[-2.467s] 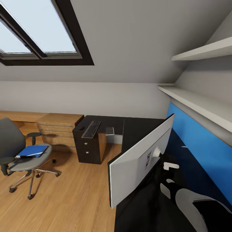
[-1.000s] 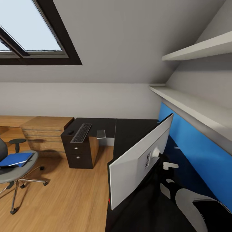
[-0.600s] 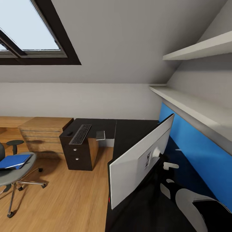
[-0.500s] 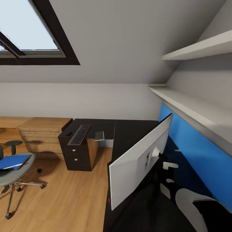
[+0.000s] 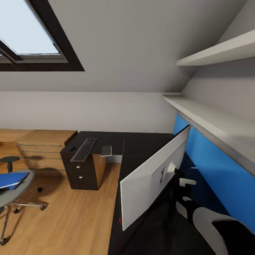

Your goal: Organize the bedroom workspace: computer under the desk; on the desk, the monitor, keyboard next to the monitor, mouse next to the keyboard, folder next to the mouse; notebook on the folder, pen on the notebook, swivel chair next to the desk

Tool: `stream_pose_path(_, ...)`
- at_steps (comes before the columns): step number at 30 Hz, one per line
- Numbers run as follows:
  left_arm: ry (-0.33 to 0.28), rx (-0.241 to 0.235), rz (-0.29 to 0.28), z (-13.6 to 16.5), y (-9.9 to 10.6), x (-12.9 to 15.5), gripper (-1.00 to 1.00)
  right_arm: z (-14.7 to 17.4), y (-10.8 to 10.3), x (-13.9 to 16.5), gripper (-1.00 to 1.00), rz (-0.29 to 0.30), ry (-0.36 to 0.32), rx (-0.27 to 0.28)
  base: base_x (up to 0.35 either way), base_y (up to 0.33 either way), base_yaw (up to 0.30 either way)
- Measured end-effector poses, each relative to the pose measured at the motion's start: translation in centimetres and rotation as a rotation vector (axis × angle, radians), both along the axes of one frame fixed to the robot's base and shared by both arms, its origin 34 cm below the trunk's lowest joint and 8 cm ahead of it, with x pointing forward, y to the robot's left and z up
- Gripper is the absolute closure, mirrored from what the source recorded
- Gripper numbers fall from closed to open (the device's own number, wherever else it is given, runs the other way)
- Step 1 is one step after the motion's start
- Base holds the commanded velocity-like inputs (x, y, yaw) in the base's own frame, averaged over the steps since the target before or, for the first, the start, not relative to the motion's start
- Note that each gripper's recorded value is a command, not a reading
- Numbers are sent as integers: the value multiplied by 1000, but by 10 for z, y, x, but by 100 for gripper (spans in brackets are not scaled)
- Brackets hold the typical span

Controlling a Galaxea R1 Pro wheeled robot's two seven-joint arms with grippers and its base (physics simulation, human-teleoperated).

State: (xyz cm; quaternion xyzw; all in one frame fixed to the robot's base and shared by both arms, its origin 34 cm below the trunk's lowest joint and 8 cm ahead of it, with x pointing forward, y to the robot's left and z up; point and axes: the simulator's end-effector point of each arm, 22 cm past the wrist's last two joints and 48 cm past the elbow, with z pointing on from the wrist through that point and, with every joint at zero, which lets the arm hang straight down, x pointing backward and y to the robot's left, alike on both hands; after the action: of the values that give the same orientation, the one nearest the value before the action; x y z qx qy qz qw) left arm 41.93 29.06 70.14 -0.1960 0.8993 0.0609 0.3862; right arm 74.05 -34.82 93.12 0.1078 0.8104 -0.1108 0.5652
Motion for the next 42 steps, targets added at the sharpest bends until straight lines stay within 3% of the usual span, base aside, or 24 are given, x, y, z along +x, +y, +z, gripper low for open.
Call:
stream_pose_path(25,2,10,3,0,7,0,-100,0,0,0,100,0,0,0,25,-134,0)
stream_pose_path(41,1,10,3,0,7,0,-100,0,1,1,100,4,2,-4,0,-11,0)
stream_pose_path(42,1,10,3,0,7,0,-100,0,1,1,-100,4,2,-5,0,0,0)
